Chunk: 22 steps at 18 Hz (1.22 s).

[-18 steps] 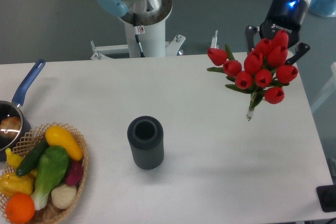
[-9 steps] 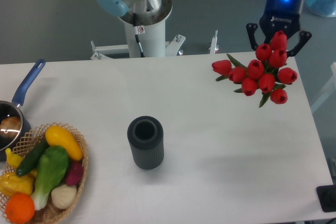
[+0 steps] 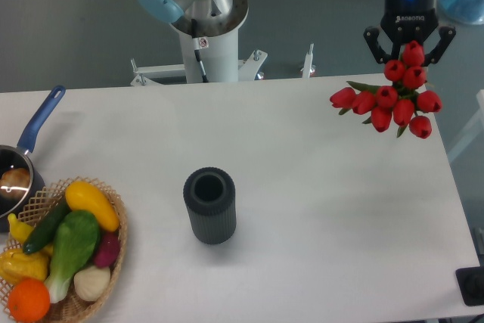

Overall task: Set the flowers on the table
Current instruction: 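Swing the held tulips over the table beside the black vase and lower them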

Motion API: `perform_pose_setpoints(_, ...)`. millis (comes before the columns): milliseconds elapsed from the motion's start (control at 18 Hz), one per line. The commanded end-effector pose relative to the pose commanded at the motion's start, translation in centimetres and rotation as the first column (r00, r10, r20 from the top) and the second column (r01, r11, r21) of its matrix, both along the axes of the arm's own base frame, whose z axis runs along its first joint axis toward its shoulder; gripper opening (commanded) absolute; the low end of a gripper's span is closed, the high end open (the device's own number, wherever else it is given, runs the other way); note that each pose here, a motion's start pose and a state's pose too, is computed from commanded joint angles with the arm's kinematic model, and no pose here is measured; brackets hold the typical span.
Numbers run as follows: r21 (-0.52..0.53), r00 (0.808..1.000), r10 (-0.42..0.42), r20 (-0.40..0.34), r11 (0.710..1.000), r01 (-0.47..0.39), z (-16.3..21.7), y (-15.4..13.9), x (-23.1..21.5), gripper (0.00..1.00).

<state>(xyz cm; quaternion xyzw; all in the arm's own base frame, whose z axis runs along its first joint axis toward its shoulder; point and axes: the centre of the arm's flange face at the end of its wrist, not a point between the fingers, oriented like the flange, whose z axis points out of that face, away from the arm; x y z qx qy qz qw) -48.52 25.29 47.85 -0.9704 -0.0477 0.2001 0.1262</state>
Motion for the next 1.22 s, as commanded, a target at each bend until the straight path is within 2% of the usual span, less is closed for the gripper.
perform_pose_setpoints(167,-0.105,0.999,-0.038,0.011,0.994,0.039,-2.5,3.8,0.4,0.37)
perform_pose_setpoints(556,-0.199,0.988,-0.129,0.082,0.969,0.143,-8.0,11.2,0.1,0.37)
perform_pose_setpoints(833,-0.250,0.978,-0.168,0.126,0.949,0.195,-11.6,14.4,0.5,0.37)
perform_pose_setpoints(1222,-0.224,0.945,-0.212,0.250,0.937,0.269,-18.9,17.1,0.2,0.37)
